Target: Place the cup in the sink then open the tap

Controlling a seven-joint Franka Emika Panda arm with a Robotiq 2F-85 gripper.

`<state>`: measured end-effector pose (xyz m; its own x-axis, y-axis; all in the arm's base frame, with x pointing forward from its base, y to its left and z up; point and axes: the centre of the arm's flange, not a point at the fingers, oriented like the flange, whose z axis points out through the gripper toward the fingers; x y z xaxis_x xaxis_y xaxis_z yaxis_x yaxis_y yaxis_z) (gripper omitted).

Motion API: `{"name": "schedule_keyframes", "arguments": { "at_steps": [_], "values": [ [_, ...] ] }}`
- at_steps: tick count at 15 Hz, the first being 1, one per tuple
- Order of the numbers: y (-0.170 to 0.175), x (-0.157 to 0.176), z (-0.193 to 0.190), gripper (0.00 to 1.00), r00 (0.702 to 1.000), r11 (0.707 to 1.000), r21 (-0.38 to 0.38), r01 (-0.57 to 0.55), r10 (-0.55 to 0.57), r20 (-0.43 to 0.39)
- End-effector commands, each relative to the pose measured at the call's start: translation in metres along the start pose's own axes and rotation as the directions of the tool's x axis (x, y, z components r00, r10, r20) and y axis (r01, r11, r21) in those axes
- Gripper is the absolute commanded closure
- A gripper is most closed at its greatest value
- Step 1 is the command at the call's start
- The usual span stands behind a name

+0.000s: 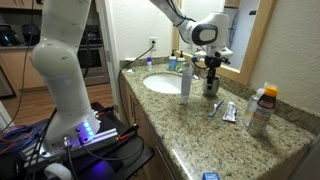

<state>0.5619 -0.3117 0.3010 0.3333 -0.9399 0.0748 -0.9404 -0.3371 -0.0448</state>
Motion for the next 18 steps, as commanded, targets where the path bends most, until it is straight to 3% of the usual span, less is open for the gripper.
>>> {"name": "schedule_keyframes", "arguments": {
  "at_steps": [1,5,9,14,16,18],
  "values": [
    [-0.001,-0.003,-0.002,0.97,0.999,1.000,-0.001,0.004,-0.004,-0.034],
    [-0.004,-0.002,-0.029,0.98,0.997,0.999,0.026,0.022,-0.020,-0.069],
    [0.004,-0.001,-0.121,0.98,0.984,0.987,0.126,0.103,-0.082,-0.161],
    [0.022,-0.036,-0.248,0.98,0.921,0.914,0.246,0.323,-0.243,-0.305],
    [0.030,-0.071,-0.285,0.98,0.885,0.868,0.259,0.425,-0.337,-0.321],
    [0.032,-0.120,-0.297,0.98,0.852,0.824,0.251,0.507,-0.436,-0.291]
  ]
}}
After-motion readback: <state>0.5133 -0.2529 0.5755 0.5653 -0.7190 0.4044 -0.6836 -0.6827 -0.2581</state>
